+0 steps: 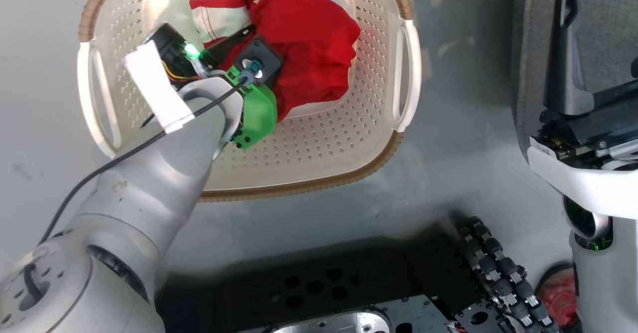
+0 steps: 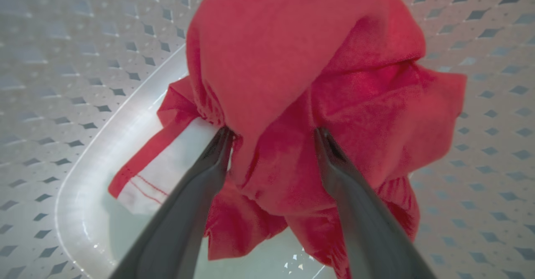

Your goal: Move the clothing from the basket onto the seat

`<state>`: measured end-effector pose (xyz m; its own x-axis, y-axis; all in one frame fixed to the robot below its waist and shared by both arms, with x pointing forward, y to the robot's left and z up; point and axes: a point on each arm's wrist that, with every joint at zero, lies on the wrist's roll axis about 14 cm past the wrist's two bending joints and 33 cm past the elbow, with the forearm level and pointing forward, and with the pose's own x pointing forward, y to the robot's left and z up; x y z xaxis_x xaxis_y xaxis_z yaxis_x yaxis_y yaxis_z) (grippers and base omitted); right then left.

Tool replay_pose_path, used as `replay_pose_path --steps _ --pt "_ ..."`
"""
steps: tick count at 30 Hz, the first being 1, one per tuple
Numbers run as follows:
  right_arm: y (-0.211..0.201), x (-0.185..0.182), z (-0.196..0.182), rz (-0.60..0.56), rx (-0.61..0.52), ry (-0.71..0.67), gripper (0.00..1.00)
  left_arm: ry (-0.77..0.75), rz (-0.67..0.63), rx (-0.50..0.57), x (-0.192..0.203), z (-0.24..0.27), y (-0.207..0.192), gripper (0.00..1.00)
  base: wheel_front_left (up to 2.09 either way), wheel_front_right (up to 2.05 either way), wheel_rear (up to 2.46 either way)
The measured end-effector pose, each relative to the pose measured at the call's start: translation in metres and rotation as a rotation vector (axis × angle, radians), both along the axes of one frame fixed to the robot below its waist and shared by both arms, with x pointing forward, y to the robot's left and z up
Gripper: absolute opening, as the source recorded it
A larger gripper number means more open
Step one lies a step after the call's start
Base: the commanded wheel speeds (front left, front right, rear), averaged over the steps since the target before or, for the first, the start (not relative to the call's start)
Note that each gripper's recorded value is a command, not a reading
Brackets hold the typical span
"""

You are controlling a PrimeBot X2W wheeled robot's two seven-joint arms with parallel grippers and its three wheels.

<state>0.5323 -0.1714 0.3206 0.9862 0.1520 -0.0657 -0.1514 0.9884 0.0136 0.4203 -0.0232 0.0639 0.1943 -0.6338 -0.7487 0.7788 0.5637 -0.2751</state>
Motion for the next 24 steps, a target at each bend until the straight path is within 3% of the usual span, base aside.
replay_pose_path --steps 9,10,11,12,24 --pt "-0.007 -0.006 0.002 -0.014 -0.015 0.016 1.00 0.109 -0.020 -0.084 -0.028 0.012 -0.038 1.00 0.00 0.00 0.00" --pt "-0.007 -0.006 0.002 -0.014 -0.016 0.015 1.00 0.116 -0.035 -0.078 -0.031 0.012 -0.039 0.29 0.00 0.00 0.00" --pt "-0.008 -0.006 0.002 -0.014 -0.017 0.015 1.00 0.120 -0.044 -0.073 -0.033 0.011 -0.039 0.04 0.00 0.00 0.00" --pt "-0.008 -0.007 0.002 -0.014 -0.016 0.016 1.00 0.120 -0.050 -0.067 -0.033 0.011 -0.038 0.00 0.00 0.00 0.00" --pt "-0.001 0.007 0.020 -0.002 0.007 -0.052 1.00 0.029 -0.038 -0.082 -0.013 0.018 -0.028 0.00 0.00 0.00 0.00"
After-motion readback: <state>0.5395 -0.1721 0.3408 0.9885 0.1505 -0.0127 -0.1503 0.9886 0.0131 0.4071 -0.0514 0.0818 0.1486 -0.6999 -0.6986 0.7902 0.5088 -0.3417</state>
